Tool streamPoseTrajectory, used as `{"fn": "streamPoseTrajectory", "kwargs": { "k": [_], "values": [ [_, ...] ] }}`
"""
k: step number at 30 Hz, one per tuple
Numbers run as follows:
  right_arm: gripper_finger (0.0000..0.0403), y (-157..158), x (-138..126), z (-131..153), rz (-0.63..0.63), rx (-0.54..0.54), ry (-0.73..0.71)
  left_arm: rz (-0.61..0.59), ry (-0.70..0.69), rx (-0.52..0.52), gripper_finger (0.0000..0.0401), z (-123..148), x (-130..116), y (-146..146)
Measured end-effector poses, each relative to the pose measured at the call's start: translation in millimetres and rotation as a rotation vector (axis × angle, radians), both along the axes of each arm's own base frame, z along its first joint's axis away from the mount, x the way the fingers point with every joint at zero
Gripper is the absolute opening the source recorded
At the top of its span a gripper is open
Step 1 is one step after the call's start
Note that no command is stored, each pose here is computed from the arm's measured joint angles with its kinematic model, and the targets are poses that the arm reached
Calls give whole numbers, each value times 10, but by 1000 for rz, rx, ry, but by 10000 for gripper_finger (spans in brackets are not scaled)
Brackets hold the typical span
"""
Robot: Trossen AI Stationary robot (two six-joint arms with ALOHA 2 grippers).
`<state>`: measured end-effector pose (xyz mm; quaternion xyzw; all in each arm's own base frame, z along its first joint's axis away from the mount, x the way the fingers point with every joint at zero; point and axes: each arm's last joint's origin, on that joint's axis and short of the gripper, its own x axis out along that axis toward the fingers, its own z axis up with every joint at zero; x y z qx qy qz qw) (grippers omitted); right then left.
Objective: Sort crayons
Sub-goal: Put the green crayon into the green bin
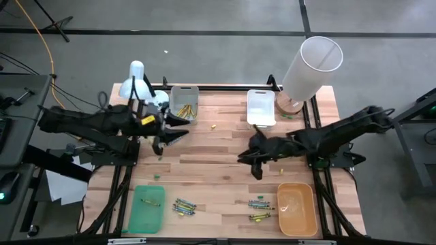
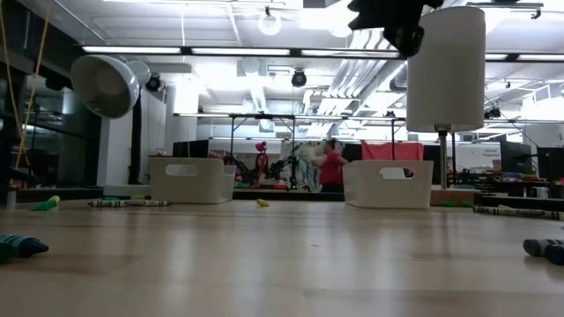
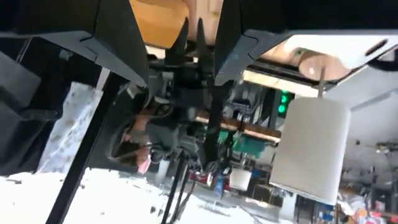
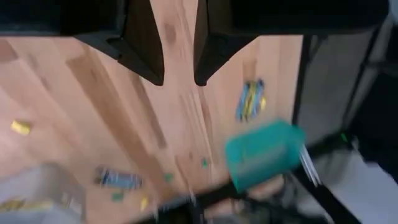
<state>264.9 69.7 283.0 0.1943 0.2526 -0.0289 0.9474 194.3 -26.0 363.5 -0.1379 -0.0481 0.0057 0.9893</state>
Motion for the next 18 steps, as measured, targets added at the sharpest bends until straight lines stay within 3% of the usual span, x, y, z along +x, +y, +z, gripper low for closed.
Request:
{"fn": "streamPoseTrajectory", "kwargs": {
  "k": [7,18],
  "values": [
    [80,-32,-101,85,27,-28,-172,70,44,-98,168,-302,235,-57],
    [80,-76,-74,135,57,-84,-223,108,83,-102,168,-365,278,-70]
  ]
}}
